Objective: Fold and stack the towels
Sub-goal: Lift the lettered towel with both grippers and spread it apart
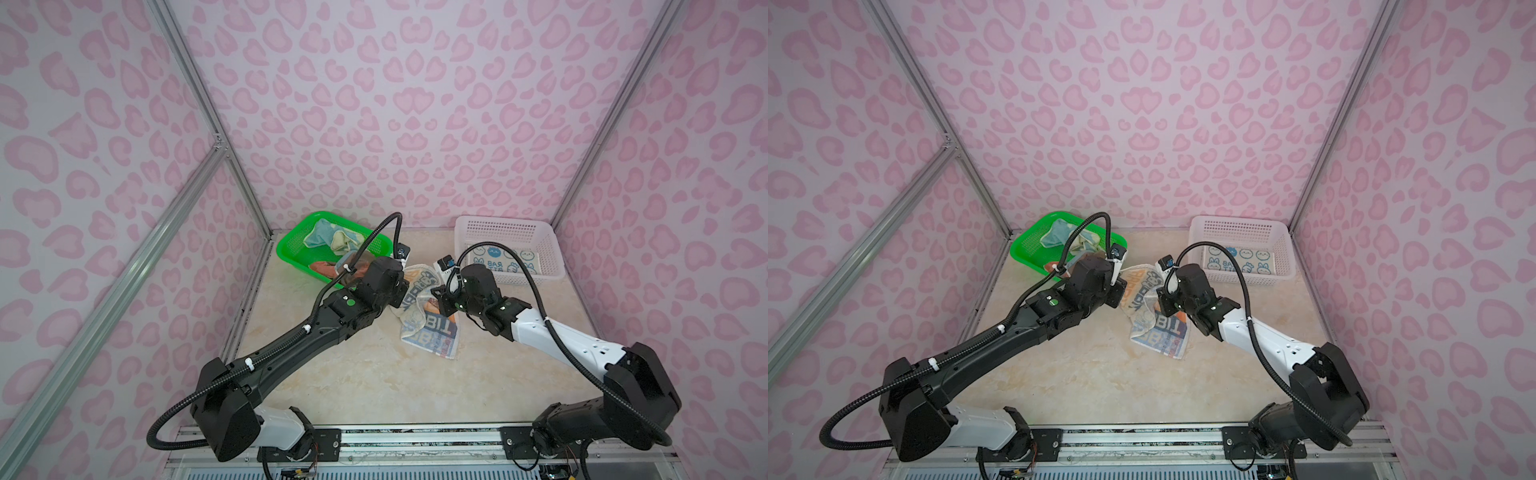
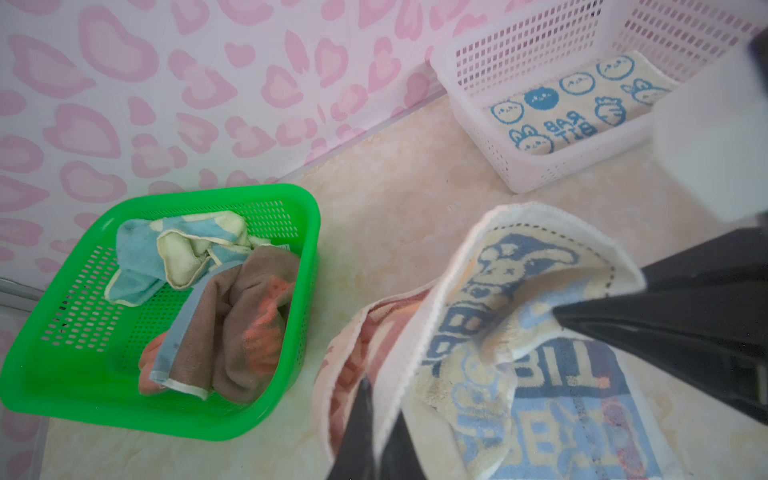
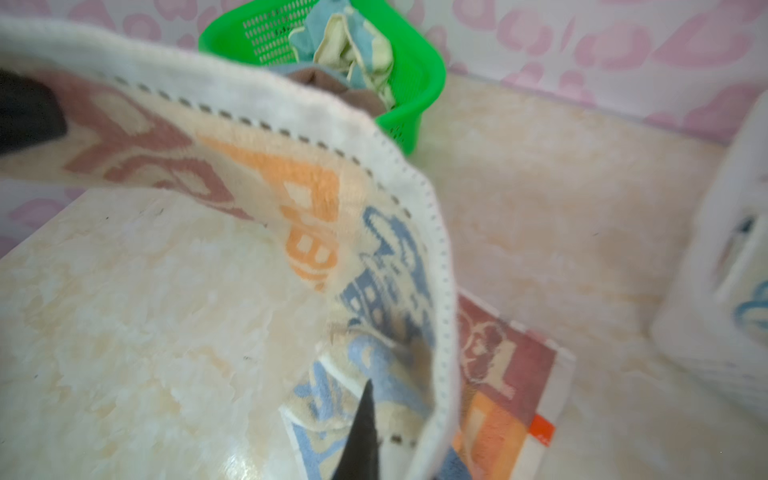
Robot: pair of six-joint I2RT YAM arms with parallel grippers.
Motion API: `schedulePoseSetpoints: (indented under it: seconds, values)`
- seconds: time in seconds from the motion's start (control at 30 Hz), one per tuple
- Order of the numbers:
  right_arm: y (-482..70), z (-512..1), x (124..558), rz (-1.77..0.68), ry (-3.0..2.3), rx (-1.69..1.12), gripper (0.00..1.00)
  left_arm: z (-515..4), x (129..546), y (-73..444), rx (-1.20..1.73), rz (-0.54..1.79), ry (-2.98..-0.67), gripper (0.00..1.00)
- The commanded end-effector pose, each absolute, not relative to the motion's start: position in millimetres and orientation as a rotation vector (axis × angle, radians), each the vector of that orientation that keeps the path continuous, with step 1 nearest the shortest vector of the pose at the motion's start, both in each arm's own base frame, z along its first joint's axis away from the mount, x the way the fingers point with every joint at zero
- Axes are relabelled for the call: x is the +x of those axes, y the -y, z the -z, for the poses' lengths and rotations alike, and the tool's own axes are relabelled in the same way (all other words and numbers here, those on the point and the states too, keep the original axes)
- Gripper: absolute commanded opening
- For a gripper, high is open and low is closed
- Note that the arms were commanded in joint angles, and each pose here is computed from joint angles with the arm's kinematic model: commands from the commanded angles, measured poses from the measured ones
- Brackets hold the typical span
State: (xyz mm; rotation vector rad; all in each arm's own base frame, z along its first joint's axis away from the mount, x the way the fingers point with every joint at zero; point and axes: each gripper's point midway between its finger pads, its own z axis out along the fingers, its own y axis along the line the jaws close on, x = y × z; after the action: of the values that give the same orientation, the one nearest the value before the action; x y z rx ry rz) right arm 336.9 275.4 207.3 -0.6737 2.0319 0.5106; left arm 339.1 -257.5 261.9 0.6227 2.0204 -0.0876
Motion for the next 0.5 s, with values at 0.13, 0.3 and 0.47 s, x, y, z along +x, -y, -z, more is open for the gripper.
schedulePoseSetpoints:
  seconds: [0.13,0.3,0.47]
  values:
    - [-211,-288,343,-0.090,-1.966,-0.797,0.00,-346,338,238,0.506,0.065,-1.928,0.02]
    - [-195,-344,329,0.005,-1.844,-0.880,0.00,-406,326,223,0.440,0.113,-1.852,0.02]
    - [-186,-396,296,-0.054,-1.735,-0.904,0.00,-451,299,216,0.431,0.260,-1.788,0.02]
